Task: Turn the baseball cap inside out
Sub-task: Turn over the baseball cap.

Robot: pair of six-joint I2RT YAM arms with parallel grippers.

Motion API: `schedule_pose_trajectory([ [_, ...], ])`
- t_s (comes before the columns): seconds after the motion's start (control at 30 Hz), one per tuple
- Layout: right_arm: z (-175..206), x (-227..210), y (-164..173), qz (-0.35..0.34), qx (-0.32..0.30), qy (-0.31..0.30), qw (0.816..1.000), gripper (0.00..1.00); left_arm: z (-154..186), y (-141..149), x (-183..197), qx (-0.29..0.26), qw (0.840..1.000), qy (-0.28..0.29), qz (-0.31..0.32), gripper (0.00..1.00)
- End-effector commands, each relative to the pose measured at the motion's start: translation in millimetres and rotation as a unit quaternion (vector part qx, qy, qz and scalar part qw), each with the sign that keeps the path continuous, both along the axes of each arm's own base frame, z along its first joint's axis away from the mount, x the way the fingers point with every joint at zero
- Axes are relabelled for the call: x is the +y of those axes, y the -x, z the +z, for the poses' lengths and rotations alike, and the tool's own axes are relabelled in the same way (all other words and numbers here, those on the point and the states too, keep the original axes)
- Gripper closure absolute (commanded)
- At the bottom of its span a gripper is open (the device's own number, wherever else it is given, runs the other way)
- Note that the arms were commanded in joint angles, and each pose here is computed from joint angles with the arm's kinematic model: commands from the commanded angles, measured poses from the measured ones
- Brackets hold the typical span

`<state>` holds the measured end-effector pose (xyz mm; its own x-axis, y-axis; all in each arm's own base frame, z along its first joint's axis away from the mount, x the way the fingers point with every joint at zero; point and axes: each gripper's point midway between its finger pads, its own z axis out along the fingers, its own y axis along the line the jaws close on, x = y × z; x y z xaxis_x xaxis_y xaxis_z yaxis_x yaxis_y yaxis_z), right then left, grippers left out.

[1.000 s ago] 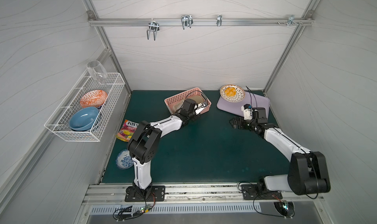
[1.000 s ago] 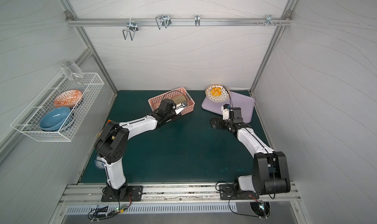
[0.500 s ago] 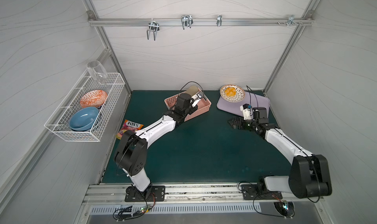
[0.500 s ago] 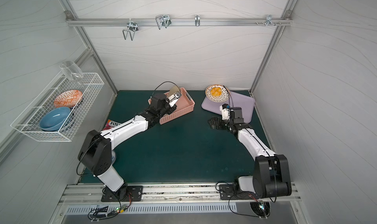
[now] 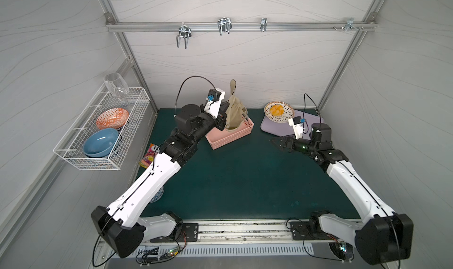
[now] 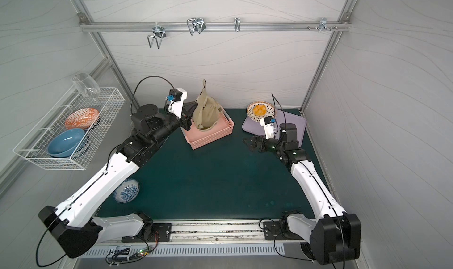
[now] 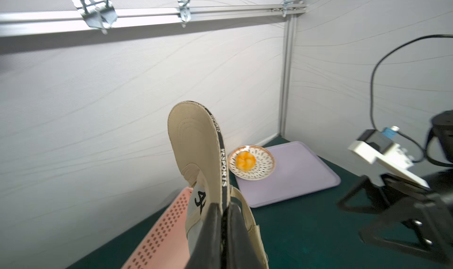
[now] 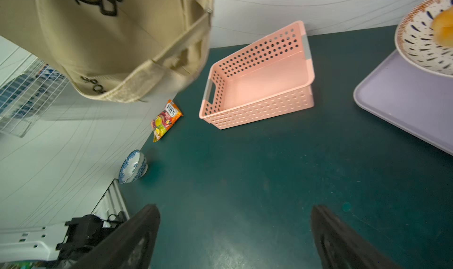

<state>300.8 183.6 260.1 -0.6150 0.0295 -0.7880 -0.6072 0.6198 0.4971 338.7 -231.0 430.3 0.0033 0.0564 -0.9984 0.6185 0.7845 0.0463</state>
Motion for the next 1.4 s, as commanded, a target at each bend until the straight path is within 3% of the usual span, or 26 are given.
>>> schedule_pose_trajectory([
  [0.0,8.9,9.8,18.0,0.025,-0.001,-0.001,1.0,0.01,-17.5,21.8,-22.6,0.045,0.993,0.06,-0.088,1.0],
  [0.27,-26.6,42.1,57.2,0.09,0.013,0.063,0.994,0.08,-117.1,36.9,-40.0,0.108,0.977,0.1,-0.153,1.0],
  [0.4,-59.5,54.4,60.8,0.097,0.029,0.101,0.99,0.12,-154.5,38.2,-41.7,0.139,0.97,0.122,-0.157,1.0],
  [0.63,-110.7,70.4,50.5,0.089,0.069,0.113,0.987,0.19,-208.1,40.0,-35.1,0.191,0.965,0.123,-0.132,1.0],
  [0.7,-121.0,77.3,46.6,0.09,0.072,0.12,0.986,0.21,-218.6,42.4,-32.9,0.198,0.965,0.118,-0.128,1.0],
  [0.9,-154.6,93.2,27.2,0.069,0.089,0.136,0.984,0.39,-248.1,49.7,-21.7,0.218,0.965,0.099,-0.106,1.0],
  [1.1,-167.9,108.3,11.4,0.055,0.092,0.144,0.984,0.51,-259.9,56.5,-16.9,0.226,0.964,0.097,-0.102,1.0],
  [1.37,-189.7,122.8,17.9,0.071,0.118,0.185,0.973,0.53,-256.8,54.2,-9.3,0.217,0.969,0.093,-0.079,1.0],
])
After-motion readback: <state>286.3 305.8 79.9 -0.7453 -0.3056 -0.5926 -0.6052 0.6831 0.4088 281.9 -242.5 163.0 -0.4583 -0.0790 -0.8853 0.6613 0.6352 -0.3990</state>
